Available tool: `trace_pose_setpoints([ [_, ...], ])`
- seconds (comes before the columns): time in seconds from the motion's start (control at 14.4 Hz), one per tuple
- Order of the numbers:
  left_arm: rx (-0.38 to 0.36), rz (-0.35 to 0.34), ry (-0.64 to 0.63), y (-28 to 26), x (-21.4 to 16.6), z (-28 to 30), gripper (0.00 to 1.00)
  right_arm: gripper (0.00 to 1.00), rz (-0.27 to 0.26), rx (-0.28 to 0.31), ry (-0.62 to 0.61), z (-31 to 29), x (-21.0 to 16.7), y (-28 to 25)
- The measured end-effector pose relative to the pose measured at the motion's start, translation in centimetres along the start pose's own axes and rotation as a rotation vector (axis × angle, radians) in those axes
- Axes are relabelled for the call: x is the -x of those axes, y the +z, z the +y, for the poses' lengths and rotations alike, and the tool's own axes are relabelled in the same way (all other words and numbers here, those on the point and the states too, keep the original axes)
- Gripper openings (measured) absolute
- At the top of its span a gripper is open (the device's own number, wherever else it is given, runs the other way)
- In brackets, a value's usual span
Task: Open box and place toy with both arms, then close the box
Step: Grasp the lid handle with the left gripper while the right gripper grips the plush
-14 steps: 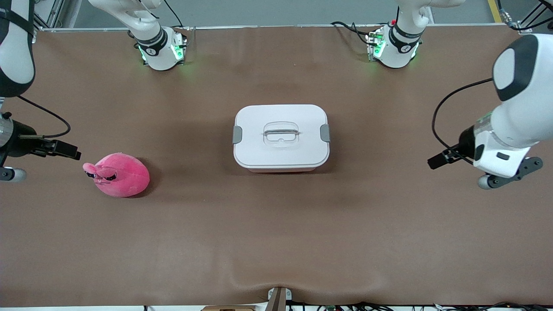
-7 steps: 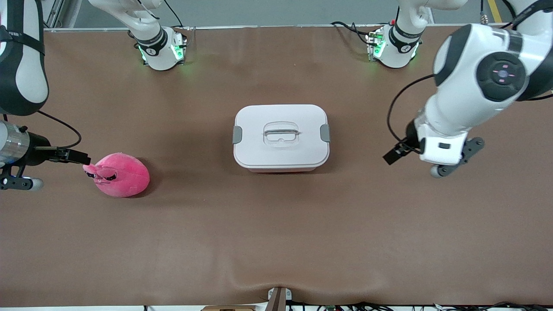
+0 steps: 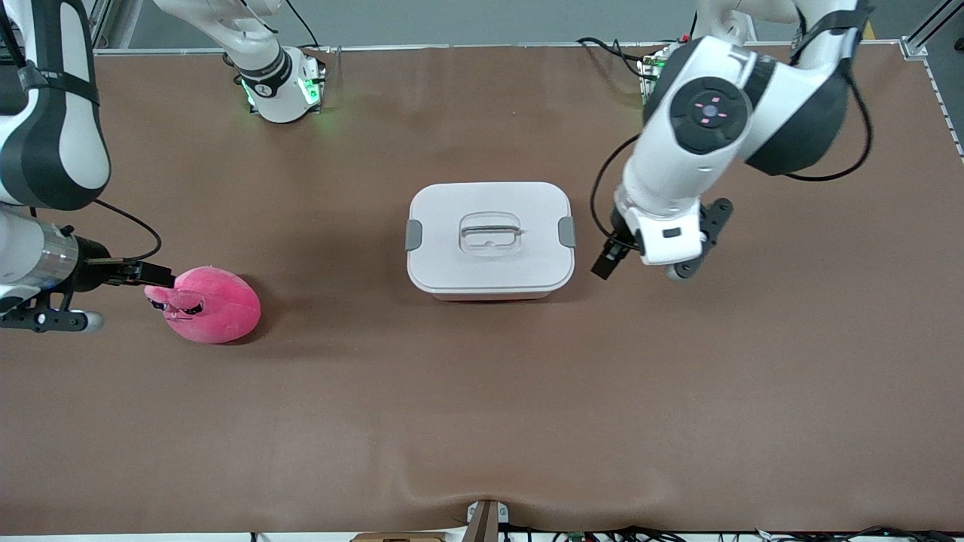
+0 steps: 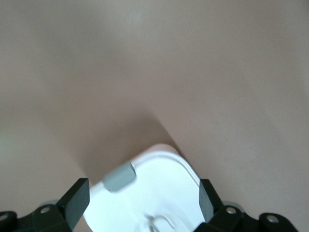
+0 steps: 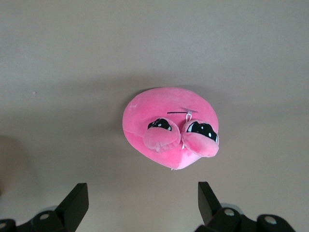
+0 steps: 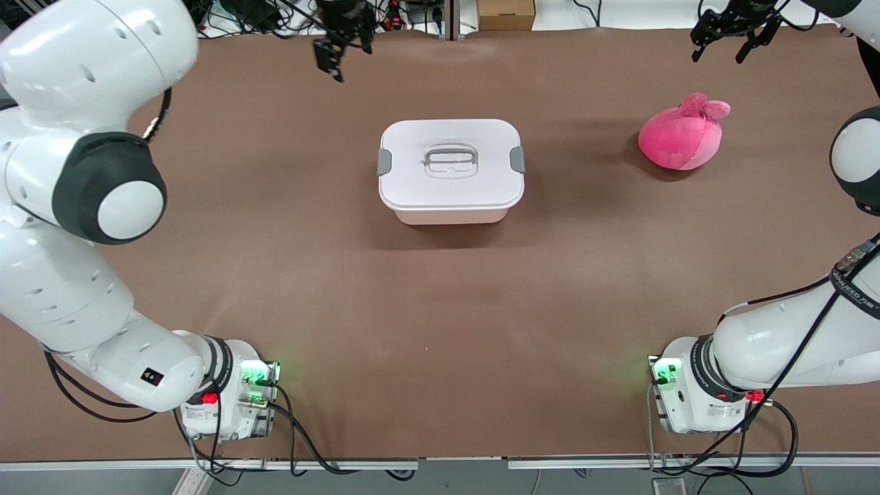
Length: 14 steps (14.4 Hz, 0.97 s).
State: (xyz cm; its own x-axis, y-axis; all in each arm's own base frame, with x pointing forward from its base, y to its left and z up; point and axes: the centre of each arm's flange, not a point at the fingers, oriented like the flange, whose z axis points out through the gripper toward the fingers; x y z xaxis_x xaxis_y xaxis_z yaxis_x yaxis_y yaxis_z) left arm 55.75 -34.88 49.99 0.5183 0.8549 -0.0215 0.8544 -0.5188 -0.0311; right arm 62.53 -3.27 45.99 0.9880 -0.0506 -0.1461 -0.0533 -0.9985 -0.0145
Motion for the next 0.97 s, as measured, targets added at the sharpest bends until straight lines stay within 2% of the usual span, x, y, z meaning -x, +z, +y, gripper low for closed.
trace_pose_setpoints([
  [0.49, -0.009, 0.005, -0.377, 4.0, 9.1, 1.0, 1.00, 1.00, 0.051, 0.002, -0.068, 0.6, 0.3, 3.6],
  [0.76, 0.002, 0.000, -0.529, 7.1, 13.8, 1.5, 1.00, 1.00, 0.091, 0.007, -0.079, 0.1, 0.6, 8.5],
  [0.97, -0.003, -0.005, -0.578, 9.0, 15.5, 1.8, 1.00, 1.00, 0.110, 0.010, -0.087, -0.1, 0.8, 10.1],
])
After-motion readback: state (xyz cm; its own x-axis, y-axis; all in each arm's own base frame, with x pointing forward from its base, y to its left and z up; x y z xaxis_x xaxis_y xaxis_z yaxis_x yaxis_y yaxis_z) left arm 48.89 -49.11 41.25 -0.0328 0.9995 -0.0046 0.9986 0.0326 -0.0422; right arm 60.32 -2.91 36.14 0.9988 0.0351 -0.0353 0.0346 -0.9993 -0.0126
